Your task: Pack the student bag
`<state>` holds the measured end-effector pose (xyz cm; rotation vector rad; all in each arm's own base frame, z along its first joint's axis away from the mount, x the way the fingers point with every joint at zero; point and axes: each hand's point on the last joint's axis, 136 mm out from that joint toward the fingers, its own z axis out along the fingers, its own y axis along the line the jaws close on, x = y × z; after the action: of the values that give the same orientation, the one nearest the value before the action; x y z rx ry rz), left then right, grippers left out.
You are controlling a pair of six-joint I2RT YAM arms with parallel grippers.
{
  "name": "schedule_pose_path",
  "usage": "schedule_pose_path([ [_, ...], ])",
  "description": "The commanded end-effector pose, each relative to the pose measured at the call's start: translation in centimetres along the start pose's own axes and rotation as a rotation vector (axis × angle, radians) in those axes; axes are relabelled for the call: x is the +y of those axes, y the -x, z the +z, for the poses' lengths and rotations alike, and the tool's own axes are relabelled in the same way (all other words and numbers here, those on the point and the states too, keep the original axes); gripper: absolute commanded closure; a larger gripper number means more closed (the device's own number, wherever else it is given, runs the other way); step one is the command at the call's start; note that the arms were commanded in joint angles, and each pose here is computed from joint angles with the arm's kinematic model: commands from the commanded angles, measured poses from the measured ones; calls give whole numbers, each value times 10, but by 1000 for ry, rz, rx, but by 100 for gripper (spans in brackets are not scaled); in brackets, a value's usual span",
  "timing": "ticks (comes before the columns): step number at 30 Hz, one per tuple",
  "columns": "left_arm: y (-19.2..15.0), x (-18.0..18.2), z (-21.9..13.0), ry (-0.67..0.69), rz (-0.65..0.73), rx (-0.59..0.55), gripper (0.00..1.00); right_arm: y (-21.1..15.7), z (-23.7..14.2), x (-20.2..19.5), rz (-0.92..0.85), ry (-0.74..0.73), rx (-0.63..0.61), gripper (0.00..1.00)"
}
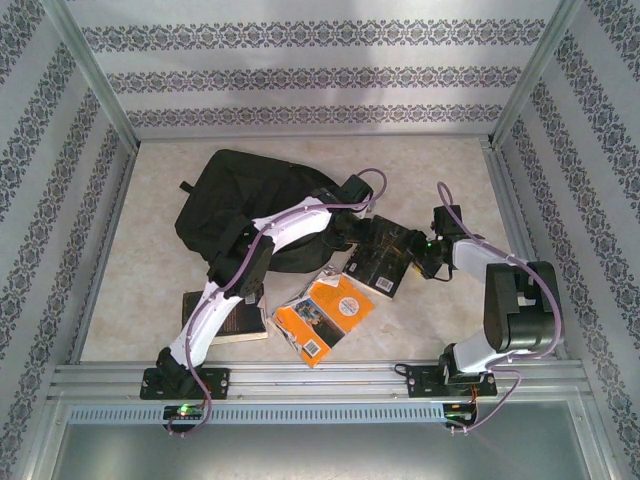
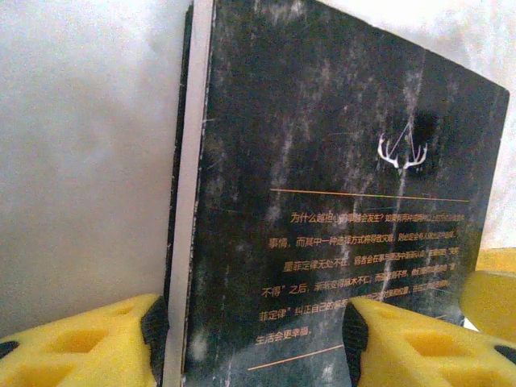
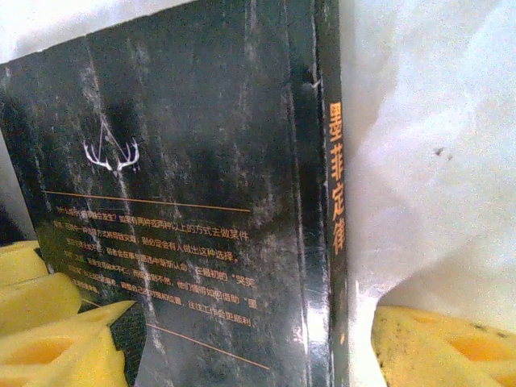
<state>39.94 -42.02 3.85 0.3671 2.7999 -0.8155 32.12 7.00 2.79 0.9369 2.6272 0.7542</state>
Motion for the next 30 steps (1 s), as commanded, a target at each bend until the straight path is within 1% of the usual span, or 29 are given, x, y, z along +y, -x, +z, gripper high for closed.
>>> schedule_pose_path([
  [1,-9,5,11,-29,-29,46,44,2,17,32,-38,158,40,28],
  [4,-10,4,13,-37,-30,53,48,2,12,51,-46,256,44,32],
  [7,-10,4,14,-40,-29,53,52,4,-4,65,-66,311,8,35],
  [11,-9,4,14,-48,-31,52,56,4,-25,80,-91,370,-23,37],
  [15,-6,2,13,-64,-38,50,58,1,-32,85,-93,400,-27,39],
  [20,-3,-3,10,-89,-44,45,60,-3,-26,89,-102,420,-16,42],
  [25,-1,-10,7,-127,-56,40,60,-8,-8,96,-101,433,34,43],
  [30,0,-14,5,-148,-62,33,60,-11,9,92,-92,412,64,47],
])
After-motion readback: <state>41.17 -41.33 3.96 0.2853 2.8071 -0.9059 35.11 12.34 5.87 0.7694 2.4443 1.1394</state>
